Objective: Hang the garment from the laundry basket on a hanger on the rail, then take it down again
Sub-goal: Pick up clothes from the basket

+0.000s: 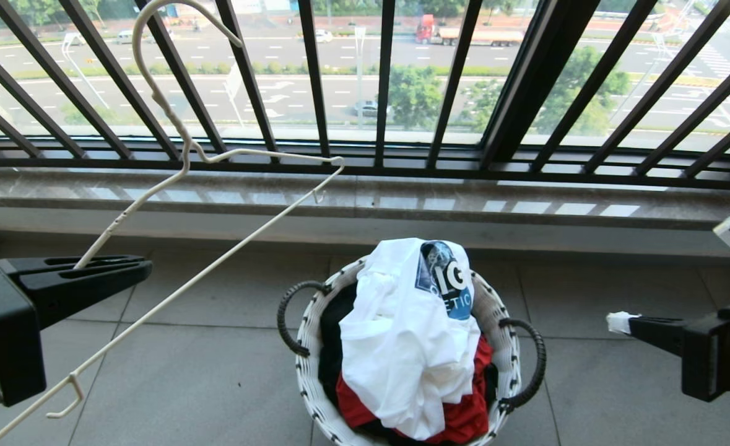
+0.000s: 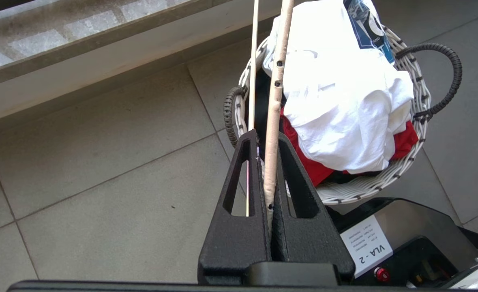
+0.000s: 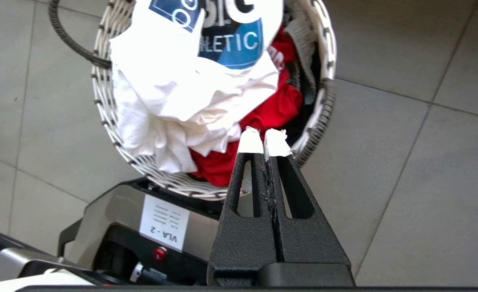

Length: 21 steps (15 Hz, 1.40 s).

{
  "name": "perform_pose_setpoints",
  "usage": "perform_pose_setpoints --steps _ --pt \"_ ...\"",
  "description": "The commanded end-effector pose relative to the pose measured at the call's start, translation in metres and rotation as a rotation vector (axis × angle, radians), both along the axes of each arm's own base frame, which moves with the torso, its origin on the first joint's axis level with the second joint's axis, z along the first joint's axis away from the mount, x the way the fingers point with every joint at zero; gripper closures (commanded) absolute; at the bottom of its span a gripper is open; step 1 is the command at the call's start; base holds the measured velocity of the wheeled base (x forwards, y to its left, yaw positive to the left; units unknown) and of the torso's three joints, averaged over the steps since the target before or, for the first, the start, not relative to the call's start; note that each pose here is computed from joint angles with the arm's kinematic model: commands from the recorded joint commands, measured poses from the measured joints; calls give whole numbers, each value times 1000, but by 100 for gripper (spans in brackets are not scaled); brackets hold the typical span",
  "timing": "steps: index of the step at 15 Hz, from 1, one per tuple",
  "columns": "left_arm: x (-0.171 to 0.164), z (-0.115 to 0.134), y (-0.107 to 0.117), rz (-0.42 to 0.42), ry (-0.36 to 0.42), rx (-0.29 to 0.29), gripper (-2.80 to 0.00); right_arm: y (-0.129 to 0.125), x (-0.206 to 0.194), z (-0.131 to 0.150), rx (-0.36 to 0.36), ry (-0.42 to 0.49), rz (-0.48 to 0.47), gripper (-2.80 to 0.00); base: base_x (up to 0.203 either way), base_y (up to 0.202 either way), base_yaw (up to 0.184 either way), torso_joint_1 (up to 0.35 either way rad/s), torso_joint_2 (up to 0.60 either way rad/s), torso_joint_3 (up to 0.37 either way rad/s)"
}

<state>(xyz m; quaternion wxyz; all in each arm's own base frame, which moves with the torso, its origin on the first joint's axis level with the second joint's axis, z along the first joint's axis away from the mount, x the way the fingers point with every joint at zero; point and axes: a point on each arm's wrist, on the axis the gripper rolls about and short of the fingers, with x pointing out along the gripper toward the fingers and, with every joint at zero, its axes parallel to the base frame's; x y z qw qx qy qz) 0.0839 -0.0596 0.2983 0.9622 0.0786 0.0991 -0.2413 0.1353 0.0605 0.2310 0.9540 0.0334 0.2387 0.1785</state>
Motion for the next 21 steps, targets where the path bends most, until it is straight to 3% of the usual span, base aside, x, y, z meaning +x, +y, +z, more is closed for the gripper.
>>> perform_pose_setpoints --steps 1,5,11,12,14,16,18,21 --pt "-1 2 1 13 -8 -4 0 48 28 -5 6 87 71 0 0 0 0 0 0 0" --pt "0 3 1 17 -12 -4 0 88 69 -19 -47 134 42 0 0 0 0 0 0 0" --pt "3 4 2 40 -10 -3 0 147 112 -29 -118 123 104 0 0 0 0 0 0 0" --pt "3 5 4 55 -15 -4 0 150 113 -27 -118 109 101 -280 0 0 0 0 0 0" --pt "3 5 4 58 -15 -5 0 154 116 -15 -91 70 90 -280 0 0 0 0 0 0" --pt "3 5 4 59 -15 -4 0 159 118 -22 -120 73 62 -280 0 0 0 0 0 0" --pt "4 4 3 56 -11 1 0 164 126 -36 -192 66 -24 -280 0 0 0 0 0 0" --pt "3 3 4 54 -12 4 0 177 133 -41 -180 14 -59 -280 0 0 0 0 0 0"
